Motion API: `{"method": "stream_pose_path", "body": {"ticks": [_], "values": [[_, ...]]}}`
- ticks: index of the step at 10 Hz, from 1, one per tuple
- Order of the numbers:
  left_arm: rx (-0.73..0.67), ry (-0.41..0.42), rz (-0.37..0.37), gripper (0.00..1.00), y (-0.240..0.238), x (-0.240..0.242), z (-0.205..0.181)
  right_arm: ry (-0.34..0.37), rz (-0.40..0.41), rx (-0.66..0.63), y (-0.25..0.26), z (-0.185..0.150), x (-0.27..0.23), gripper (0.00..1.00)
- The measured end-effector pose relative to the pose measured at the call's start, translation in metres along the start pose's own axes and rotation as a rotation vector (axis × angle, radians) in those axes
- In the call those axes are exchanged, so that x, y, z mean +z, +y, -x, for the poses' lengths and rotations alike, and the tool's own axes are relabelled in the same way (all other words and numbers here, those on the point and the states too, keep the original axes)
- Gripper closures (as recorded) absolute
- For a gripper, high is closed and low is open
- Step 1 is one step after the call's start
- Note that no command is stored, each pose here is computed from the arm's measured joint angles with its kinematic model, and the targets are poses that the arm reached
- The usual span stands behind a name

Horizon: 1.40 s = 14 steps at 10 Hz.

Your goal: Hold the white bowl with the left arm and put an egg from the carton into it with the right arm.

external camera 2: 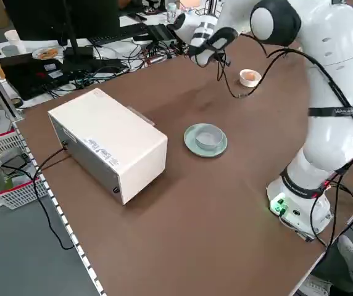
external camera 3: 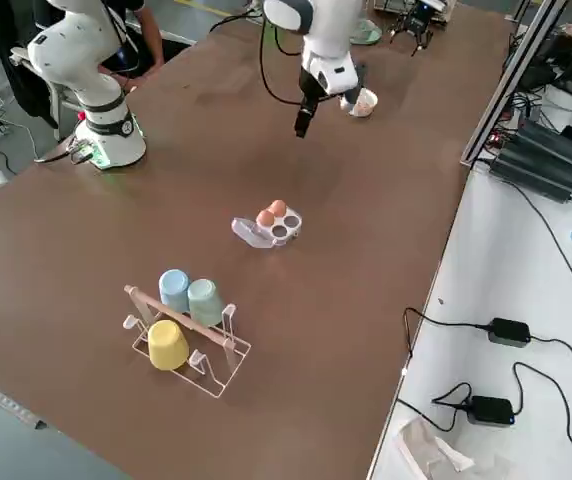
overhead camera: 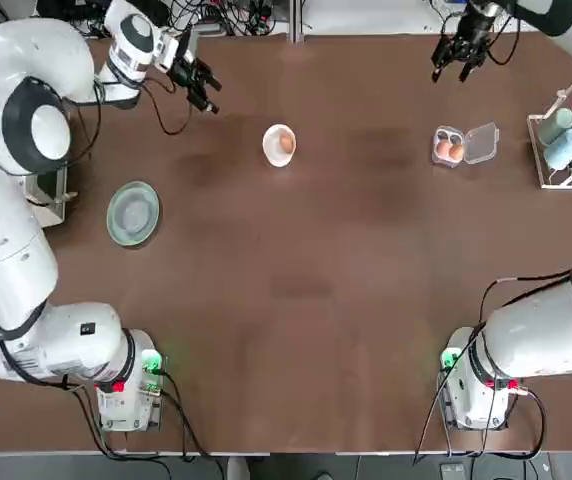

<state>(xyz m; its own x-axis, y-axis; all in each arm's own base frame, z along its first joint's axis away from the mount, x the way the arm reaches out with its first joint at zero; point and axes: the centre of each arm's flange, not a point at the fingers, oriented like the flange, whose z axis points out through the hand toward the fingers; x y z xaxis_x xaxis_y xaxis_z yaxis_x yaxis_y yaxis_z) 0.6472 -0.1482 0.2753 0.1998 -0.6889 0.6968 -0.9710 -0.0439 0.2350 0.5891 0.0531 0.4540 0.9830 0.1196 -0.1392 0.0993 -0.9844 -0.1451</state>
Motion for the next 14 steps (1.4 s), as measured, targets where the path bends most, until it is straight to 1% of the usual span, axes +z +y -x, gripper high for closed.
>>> {"method": "stream_pose_path", "body": {"ticks": [1, 2, 3, 4, 5, 7, 8, 10, 11, 12, 13, 14], "values": [[-0.011, -0.066, -0.008, 0.00, 0.004, -0.008, -0.011, 0.004, 0.007, 0.023, 0.005, 0.011, -0.017, 0.00], [-0.025, -0.155, -0.031, 0.00, 0.008, -0.022, -0.022, 0.008, 0.027, 0.038, 0.012, 0.022, -0.034, 0.00], [-0.050, -0.222, -0.072, 0.00, 0.013, -0.043, -0.035, 0.012, 0.052, 0.052, 0.020, 0.033, -0.050, 0.00], [-0.076, -0.262, -0.118, 0.00, 0.019, -0.063, -0.049, 0.017, 0.071, 0.064, 0.027, 0.044, -0.065, 0.00], [-0.133, -0.285, -0.168, 0.00, 0.025, -0.084, -0.062, 0.022, 0.083, 0.079, 0.031, 0.053, -0.080, 0.00], [-0.351, -0.312, -0.249, 0.00, 0.040, -0.118, -0.077, 0.049, 0.093, 0.112, 0.030, 0.061, -0.115, 0.00], [-0.440, -0.352, -0.293, 0.00, 0.049, -0.133, -0.086, 0.068, 0.095, 0.116, 0.029, 0.062, -0.126, 0.00], [-0.590, -0.438, -0.373, 0.00, 0.070, -0.156, -0.101, 0.081, 0.096, 0.118, 0.028, 0.062, -0.132, 0.00], [-0.677, -0.467, -0.406, 0.00, 0.081, -0.166, -0.107, 0.081, 0.096, 0.118, 0.028, 0.061, -0.132, 0.00], [-0.745, -0.479, -0.426, 0.00, 0.091, -0.176, -0.112, 0.084, 0.097, 0.119, 0.028, 0.061, -0.132, 0.00], [-0.803, -0.509, -0.449, 0.00, 0.099, -0.189, -0.114, 0.087, 0.097, 0.119, 0.028, 0.060, -0.132, 0.00], [-0.885, -0.534, -0.488, 0.00, 0.105, -0.204, -0.119, 0.086, 0.097, 0.120, 0.028, 0.060, -0.131, 0.00]]}}
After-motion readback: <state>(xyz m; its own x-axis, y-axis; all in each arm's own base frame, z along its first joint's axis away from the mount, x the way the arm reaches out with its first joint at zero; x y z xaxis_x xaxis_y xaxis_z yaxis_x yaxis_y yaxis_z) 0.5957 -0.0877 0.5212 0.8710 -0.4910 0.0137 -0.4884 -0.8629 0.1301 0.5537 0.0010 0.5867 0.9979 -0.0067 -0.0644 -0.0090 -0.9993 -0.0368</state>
